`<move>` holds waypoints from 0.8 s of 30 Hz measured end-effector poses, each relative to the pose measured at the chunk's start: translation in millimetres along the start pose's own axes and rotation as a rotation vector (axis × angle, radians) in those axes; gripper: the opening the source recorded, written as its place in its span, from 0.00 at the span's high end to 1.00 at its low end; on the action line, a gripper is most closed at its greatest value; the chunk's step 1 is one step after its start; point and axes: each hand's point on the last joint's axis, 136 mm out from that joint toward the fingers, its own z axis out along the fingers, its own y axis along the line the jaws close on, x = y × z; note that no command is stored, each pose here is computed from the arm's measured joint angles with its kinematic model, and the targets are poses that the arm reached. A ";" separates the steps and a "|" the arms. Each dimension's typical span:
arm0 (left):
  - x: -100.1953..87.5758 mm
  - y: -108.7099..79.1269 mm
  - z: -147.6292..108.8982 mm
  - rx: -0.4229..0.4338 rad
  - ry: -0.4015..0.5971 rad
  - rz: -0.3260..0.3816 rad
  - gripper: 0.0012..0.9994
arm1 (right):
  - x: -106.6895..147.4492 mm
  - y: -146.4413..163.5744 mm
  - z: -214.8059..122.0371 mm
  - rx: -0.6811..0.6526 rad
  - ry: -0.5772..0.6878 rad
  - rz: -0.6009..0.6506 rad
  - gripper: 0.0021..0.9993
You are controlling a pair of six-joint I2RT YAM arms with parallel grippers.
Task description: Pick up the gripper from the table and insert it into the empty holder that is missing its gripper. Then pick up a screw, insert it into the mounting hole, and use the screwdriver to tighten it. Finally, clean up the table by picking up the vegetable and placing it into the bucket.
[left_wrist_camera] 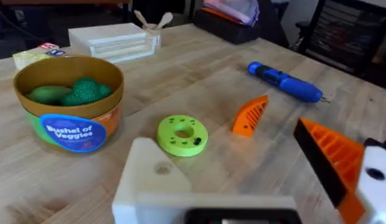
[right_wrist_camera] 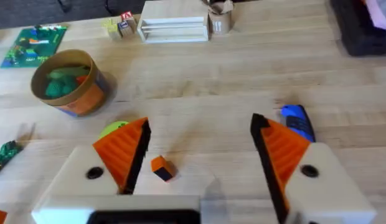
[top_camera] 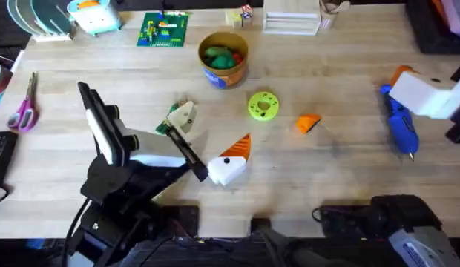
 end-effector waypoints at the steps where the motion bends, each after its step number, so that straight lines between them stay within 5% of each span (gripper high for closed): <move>1: 0.0 0.0 0.0 0.000 0.000 0.000 0.01 | -0.1 0.0 0.0 0.000 0.000 0.000 0.01; 14: -1.7 9.6 -0.2 -0.056 -0.010 0.002 0.01 | 0.0 0.1 0.0 0.000 0.000 0.000 0.01; 24: -0.5 12.6 0.1 -0.071 -0.005 0.163 0.01 | 0.0 0.0 0.0 0.000 0.000 0.000 0.01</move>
